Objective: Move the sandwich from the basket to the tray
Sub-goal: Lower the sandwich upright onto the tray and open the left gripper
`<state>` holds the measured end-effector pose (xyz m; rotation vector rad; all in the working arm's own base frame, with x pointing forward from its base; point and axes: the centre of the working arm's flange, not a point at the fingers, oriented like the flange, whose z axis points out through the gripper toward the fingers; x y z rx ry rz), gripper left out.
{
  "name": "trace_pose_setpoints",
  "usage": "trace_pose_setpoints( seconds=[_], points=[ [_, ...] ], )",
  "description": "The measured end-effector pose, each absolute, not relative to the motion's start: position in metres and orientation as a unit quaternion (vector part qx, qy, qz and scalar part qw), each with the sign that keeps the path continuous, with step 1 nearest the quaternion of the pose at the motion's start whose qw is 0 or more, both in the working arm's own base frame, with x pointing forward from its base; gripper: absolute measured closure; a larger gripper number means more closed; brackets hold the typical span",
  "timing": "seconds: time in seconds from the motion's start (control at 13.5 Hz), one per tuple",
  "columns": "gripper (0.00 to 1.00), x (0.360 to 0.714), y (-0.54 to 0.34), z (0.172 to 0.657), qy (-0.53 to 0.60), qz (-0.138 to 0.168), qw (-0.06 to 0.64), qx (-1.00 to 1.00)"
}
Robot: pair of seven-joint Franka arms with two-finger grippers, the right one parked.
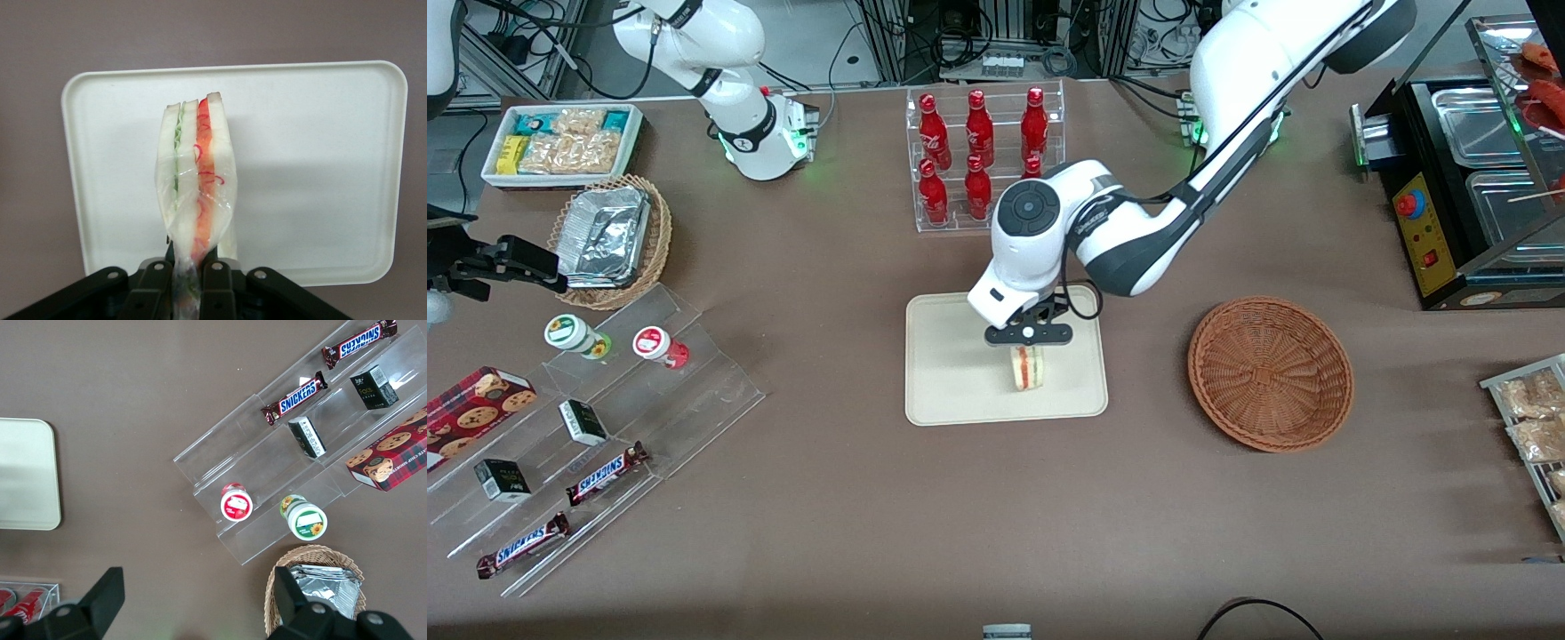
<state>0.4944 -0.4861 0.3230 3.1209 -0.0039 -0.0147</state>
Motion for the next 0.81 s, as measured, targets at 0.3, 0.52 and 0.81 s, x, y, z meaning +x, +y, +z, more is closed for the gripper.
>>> trace_pose_setpoints(
  seconds=[0.3,0.52,0.81],
  points=[
    [0.85,0.483,-0.505,0.298,-0.025,-0.001,0.018,1.0],
    [0.85,0.479,-0.513,0.279,-0.035,-0.002,0.009,0.999],
    [0.85,0.474,-0.518,0.251,-0.041,-0.008,-0.002,0.999]
  ],
)
